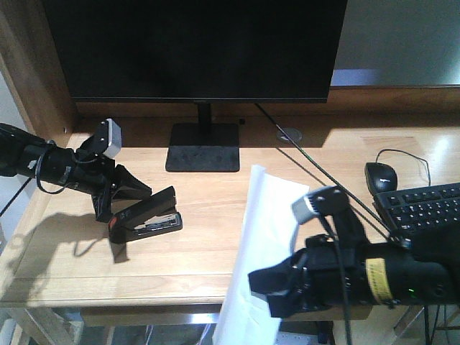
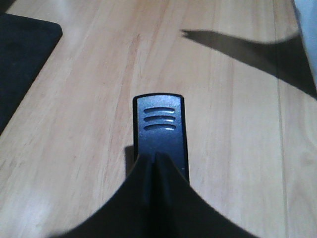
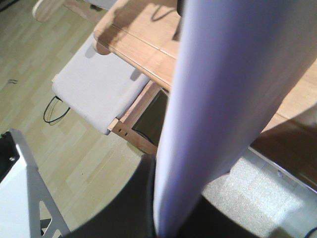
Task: Grab stapler and paper to desk for stapling
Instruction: 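Swing the white paper with the right gripper toward the stapler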
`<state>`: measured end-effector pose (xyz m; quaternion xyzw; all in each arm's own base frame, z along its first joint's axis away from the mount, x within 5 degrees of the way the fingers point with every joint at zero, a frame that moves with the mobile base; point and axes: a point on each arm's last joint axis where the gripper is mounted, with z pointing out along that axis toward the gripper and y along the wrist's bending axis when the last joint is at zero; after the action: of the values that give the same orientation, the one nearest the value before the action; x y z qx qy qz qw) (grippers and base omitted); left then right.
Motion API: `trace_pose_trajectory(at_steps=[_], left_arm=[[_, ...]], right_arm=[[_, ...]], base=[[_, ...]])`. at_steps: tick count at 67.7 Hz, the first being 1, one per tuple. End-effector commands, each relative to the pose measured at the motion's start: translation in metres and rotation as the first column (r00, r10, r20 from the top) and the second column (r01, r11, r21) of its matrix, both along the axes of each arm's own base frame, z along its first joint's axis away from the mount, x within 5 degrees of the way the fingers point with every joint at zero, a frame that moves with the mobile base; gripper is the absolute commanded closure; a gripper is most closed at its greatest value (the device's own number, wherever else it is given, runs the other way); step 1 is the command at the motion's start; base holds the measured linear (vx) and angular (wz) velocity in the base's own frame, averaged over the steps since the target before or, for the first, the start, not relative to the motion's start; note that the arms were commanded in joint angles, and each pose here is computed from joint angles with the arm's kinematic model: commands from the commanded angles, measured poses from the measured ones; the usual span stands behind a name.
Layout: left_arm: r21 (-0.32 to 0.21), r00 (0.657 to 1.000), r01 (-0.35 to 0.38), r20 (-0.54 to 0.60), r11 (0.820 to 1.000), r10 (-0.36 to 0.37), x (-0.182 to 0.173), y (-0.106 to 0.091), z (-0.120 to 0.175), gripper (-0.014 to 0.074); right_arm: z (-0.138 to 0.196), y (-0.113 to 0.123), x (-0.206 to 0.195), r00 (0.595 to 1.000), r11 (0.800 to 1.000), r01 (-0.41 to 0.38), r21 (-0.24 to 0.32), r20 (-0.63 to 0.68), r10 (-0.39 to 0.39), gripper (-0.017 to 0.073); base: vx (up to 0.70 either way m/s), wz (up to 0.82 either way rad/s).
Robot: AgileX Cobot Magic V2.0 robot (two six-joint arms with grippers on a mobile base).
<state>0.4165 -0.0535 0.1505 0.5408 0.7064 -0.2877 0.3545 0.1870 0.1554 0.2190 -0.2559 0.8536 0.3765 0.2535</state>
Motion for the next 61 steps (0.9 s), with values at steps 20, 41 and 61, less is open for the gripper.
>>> trace_pose_trajectory(at_steps=[20, 41, 61], left_arm=[[-0.061, 0.998, -0.009, 0.065, 0.998, 0.013, 0.001, -0.004, 0.035, 0.0601], [-0.061, 0.998, -0.009, 0.065, 0.998, 0.013, 0.001, -0.004, 0.035, 0.0601], [-0.061, 0.998, -0.009, 0.065, 0.998, 0.013, 0.001, -0.004, 0.035, 0.0601]], right_arm=[[-0.002, 0.041, 0.046, 0.999, 1.0, 0.018, -0.012, -0.029, -0.019, 0.0564], [0.012, 0.049, 0.042, 0.996, 0.996, -0.065, 0.061, -0.059, 0.069, 0.0564], [0.048, 0.061, 0.047, 0.986, 0.974, -0.158, 0.162, -0.021, 0.164, 0.0564]], base=[[0.0, 0.0], [0.0, 0.0], [0.0, 0.0]])
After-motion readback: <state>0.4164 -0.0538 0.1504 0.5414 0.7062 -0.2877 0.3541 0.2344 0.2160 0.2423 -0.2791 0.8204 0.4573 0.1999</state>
